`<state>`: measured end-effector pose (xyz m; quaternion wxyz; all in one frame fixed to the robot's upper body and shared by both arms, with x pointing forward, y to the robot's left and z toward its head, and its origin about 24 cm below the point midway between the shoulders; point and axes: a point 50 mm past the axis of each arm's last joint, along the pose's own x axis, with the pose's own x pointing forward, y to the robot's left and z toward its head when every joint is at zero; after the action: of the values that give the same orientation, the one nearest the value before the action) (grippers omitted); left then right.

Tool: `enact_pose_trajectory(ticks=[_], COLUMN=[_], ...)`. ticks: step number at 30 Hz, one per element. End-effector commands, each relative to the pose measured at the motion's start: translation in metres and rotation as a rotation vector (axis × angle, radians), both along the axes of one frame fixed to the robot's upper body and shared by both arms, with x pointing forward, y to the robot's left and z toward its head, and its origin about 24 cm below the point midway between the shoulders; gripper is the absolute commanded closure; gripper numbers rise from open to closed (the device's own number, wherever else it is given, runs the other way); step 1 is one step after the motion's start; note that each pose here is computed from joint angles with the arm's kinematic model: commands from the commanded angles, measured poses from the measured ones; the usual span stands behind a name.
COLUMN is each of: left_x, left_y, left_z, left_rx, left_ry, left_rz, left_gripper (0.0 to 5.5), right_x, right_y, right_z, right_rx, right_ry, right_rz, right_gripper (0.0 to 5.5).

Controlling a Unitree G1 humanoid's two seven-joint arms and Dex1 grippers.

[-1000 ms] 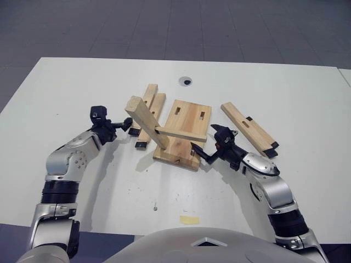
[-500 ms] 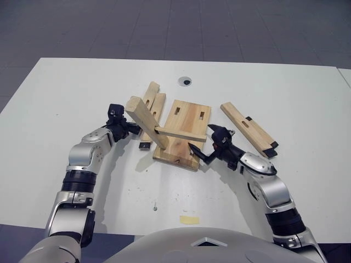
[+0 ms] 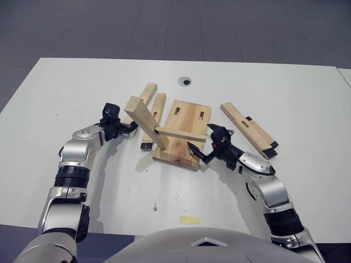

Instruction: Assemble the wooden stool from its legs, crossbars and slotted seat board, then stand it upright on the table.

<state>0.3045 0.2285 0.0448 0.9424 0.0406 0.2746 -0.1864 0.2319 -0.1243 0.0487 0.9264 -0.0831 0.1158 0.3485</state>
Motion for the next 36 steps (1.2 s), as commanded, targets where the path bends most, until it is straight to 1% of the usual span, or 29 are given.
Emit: enact_pose_trajectory(ticks=[1,6,7,13,14,17,18,20,23,25,27,28,29,31,34,36], left_x=[-0.014,-0.005,-0.003,-0.010,-0.010,-0.009,-0.007,0.002,0.012,0.010,0.003,-0.001,-0.005,-0.013,-0.020,-0.023], left_y=[0.001,0.000,-0.001,-0.002,-0.001,0.000,0.000,0.000,0.008,0.006,-0.002,-0.008,-0.015,-0.032,-0.054,-0.066], left_z=[-0.027,-0.032,-0.033,-0.038,-0.038,-0.033,-0.029,-0.008,0.038,0.075,0.114,0.132,0.150,0.176,0.183,0.177], left_rx=[0.009,0.032,0.037,0.032,0.032,0.024,0.016,-0.016,-0.055,-0.057,-0.029,0.000,0.015,0.061,0.130,0.166], left_ry=[0.174,0.201,0.201,0.200,0.200,0.174,0.142,-0.013,-0.271,-0.435,-0.601,-0.671,-0.735,-0.818,-0.847,-0.833], left_rz=[-0.069,-0.097,-0.098,-0.101,-0.097,-0.085,-0.074,-0.006,0.159,0.191,0.121,0.066,-0.001,-0.154,-0.351,-0.447], left_gripper=[1.31,2.06,2.30,3.35,3.46,3.47,3.47,3.47,3.47,3.47,3.47,3.47,3.47,3.47,3.47,3.47], right_x=[0.004,0.001,0.001,0.005,0.006,0.009,0.010,0.016,0.030,0.042,0.050,0.054,0.059,0.063,0.057,0.054], right_y=[-0.003,-0.003,-0.003,-0.001,-0.001,-0.003,-0.004,-0.011,-0.026,-0.034,-0.039,-0.040,-0.042,-0.040,-0.024,-0.010], right_z=[0.003,0.003,0.003,0.004,0.004,0.004,0.004,0.004,0.014,0.031,0.055,0.069,0.086,0.123,0.163,0.174], right_rx=[-0.004,-0.005,-0.004,-0.007,-0.006,-0.004,-0.003,0.001,0.026,0.106,0.191,0.265,0.381,0.693,1.013,1.113], right_ry=[-0.011,-0.011,-0.011,-0.013,-0.015,-0.017,-0.018,-0.019,-0.043,-0.063,-0.099,-0.103,-0.096,-0.055,-0.004,0.043], right_rz=[-0.021,-0.029,-0.031,-0.014,-0.015,-0.029,-0.040,-0.075,-0.133,-0.153,-0.107,-0.090,-0.074,0.001,0.186,0.253], right_gripper=[0.10,0.10,0.10,0.10,0.10,0.10,0.10,0.10,0.10,0.10,0.10,0.10,0.10,0.10,0.10,0.10])
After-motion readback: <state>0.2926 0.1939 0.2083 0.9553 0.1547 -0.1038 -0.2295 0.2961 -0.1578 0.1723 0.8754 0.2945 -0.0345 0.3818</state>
